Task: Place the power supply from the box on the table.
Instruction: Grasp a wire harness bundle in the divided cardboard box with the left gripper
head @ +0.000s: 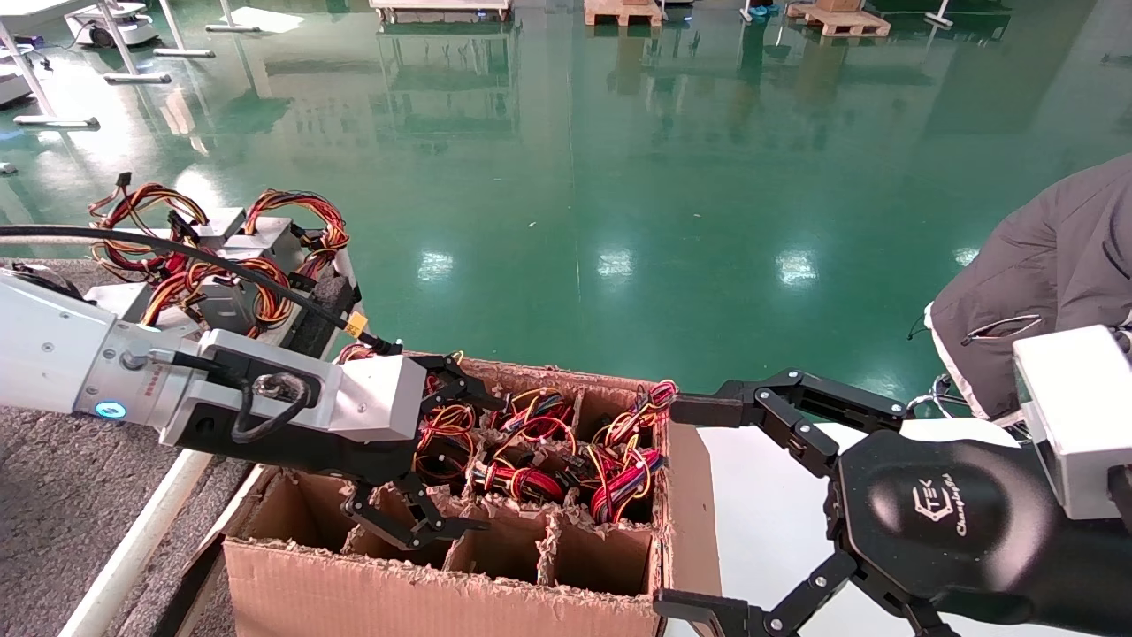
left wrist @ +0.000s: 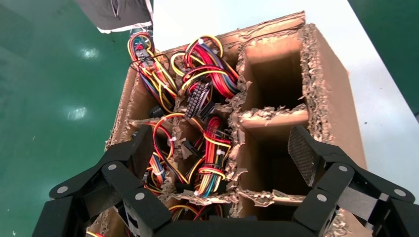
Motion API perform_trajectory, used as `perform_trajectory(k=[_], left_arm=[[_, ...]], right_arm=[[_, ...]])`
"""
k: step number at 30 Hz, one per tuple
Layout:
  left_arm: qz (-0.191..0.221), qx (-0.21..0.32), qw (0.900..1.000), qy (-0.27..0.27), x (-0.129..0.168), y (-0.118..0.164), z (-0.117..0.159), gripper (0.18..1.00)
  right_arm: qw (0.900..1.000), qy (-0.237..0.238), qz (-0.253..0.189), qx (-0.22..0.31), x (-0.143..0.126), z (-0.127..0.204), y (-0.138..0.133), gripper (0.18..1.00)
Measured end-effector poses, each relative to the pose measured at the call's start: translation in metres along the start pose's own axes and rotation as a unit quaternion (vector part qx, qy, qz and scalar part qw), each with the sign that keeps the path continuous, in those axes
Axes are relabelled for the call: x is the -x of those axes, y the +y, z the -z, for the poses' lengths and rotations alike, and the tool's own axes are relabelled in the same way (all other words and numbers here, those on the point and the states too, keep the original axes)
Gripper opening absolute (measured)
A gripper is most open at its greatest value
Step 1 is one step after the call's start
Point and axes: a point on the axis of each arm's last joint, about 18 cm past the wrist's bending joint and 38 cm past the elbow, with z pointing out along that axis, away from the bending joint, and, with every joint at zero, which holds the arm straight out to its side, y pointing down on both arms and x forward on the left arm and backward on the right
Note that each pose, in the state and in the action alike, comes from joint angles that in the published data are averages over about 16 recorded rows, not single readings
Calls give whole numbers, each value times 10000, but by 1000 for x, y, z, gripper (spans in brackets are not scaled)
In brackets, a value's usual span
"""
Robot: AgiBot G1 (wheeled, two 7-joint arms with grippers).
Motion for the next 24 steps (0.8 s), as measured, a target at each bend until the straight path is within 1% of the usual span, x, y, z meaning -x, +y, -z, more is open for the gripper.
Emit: perform_trajectory(k=[14,24], left_arm=[[33,56,10000,-24,2,7,-7,999],[-22,147,9999,-9,1,15,-18,999]], right_arm=[[10000,0,0,0,0,0,0,1001],[10000,0,0,0,0,0,0,1001]])
